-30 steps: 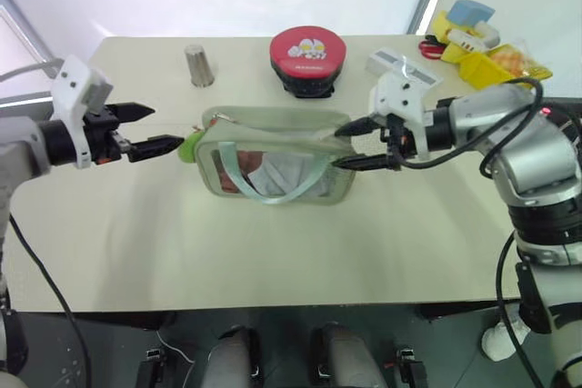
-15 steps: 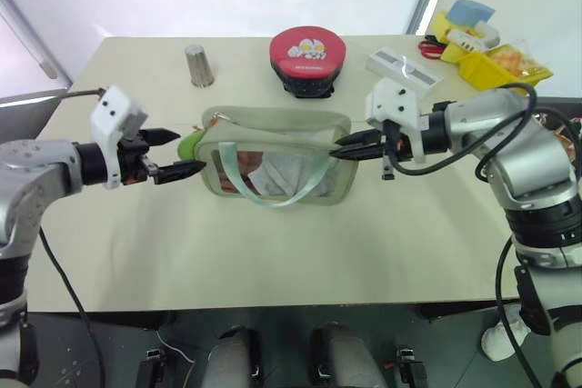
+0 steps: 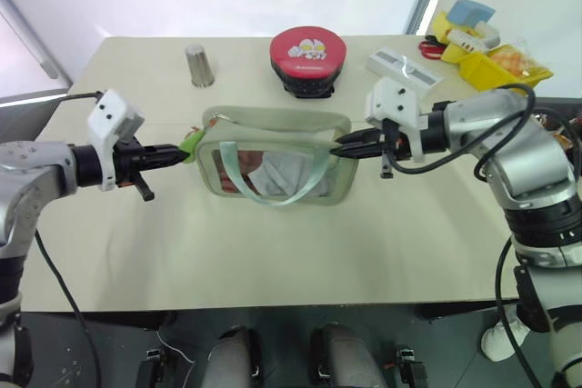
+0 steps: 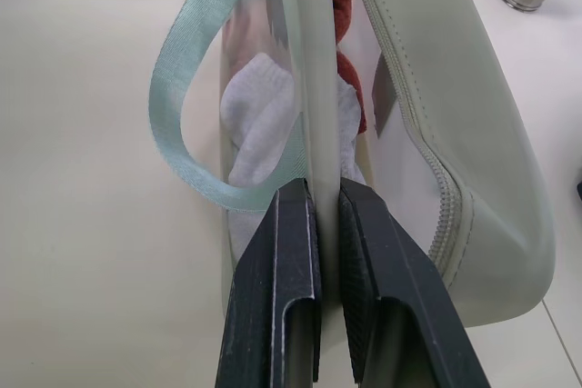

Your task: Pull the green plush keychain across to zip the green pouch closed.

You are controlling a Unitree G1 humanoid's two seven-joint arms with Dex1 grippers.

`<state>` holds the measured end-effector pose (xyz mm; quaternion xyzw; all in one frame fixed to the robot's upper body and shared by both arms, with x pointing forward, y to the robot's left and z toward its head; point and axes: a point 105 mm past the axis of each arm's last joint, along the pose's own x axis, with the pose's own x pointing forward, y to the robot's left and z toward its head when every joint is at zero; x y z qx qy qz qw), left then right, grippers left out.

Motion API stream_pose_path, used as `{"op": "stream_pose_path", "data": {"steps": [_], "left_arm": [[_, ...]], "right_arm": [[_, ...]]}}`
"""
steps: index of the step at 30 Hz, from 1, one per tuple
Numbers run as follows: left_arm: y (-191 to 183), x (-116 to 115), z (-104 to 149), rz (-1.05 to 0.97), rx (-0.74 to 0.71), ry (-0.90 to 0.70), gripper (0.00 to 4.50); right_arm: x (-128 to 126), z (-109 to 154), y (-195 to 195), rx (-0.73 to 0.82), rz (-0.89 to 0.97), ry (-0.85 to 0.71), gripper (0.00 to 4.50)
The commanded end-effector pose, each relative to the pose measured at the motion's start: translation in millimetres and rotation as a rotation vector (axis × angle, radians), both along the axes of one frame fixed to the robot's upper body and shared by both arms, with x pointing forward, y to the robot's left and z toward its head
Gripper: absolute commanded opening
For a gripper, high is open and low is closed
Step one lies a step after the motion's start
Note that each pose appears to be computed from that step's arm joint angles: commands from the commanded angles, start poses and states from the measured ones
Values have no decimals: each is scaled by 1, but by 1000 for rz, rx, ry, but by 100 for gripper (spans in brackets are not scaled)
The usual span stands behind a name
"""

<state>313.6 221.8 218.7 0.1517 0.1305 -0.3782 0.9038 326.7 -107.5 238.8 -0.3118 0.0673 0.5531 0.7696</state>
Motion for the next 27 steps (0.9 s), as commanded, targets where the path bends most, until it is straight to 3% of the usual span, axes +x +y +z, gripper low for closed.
{"op": "stream_pose_path", "data": {"steps": [1, 6, 14, 19, 20, 21, 24, 25, 27], "left_arm": [[6, 2, 23, 12, 10, -72, 2], [-17, -1, 57, -86, 1, -142, 2], [-65, -1, 52, -261, 81, -181, 2], [-73, 19, 54, -237, 116, -257, 2], [-73, 21, 55, -238, 110, -262, 64], [-74, 21, 56, -242, 104, -263, 89], [-73, 21, 60, -249, 102, -269, 236], [-72, 21, 61, -248, 103, -270, 257], [-69, 18, 62, -247, 126, -273, 370]], "right_arm": [[0, 8, 3, 3, 12, -40, 28], [2, 9, 3, 7, 10, -47, 28], [6, 10, 8, 15, 15, -56, 28], [5, 8, 10, 24, 13, -55, 28], [5, 8, 10, 25, 11, -54, 28], [5, 8, 10, 26, 10, -54, 28], [5, 8, 9, 26, 3, -54, 28], [5, 8, 8, 26, 1, -53, 28], [4, 6, 7, 21, 0, -48, 28]]}}
